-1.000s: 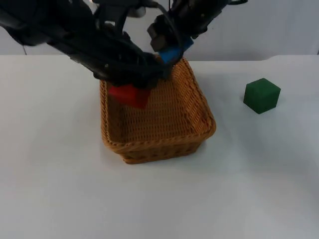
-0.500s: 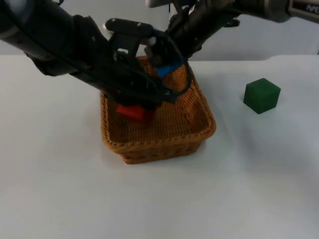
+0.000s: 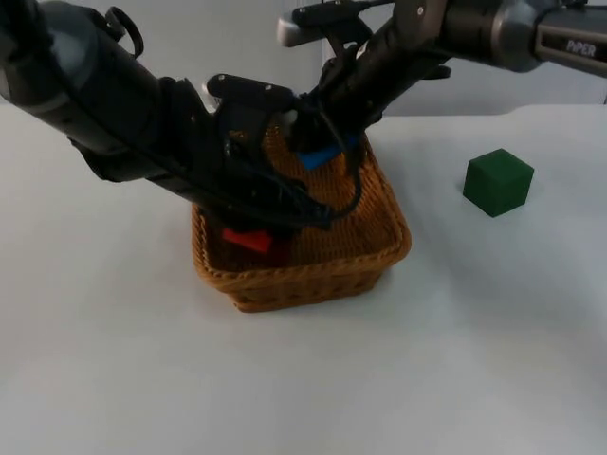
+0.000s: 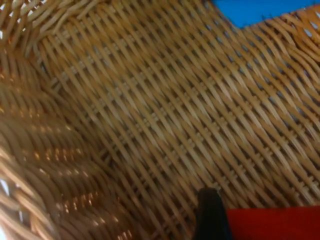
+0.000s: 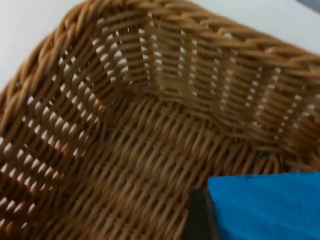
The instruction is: Pick up one cube with each hand and place exactly two cubes into the same basket, leaving the remaining cube outside.
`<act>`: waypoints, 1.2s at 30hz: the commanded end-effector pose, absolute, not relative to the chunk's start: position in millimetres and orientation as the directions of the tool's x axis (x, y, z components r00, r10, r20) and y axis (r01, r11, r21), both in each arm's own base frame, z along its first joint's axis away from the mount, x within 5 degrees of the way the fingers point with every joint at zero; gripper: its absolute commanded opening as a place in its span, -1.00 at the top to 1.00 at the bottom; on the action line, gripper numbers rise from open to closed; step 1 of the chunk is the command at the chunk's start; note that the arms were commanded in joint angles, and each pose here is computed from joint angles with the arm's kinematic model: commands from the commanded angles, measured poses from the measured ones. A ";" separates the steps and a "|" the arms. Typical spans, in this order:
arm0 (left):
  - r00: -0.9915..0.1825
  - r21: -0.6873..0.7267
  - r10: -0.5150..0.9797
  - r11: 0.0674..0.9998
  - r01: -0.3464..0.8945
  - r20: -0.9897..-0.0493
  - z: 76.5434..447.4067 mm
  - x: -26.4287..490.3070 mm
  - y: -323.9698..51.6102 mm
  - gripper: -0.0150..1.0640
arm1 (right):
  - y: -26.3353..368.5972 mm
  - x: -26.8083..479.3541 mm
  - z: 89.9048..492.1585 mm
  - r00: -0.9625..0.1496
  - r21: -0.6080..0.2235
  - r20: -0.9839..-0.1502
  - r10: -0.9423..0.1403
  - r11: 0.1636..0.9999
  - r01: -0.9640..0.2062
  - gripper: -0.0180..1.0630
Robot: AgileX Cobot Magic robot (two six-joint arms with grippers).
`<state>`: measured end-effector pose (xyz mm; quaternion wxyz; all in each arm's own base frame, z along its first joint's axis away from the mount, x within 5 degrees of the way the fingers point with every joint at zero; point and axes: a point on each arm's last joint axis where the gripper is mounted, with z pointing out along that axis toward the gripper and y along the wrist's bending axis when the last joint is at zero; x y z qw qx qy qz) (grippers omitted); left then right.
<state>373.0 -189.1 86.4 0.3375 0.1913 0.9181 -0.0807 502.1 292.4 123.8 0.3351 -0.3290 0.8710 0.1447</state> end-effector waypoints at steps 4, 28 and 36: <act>-0.679 0.000 0.319 0.905 0.425 -0.661 87.2 373.7 -191.5 0.92 | 294.1 501.2 124.0 -0.553 0.030 -0.677 -0.486 0.732 -0.681 0.97; -0.616 -0.010 0.275 0.909 0.417 -0.738 131.5 375.3 -192.1 -0.65 | 292.0 497.0 187.9 -0.490 0.002 -0.738 -0.463 0.726 -0.688 -0.47; -0.552 -0.017 0.254 0.898 0.439 -0.794 182.0 369.0 -189.9 -0.65 | 281.9 478.4 274.4 -0.416 -0.025 -0.799 -0.434 0.715 -0.699 -0.47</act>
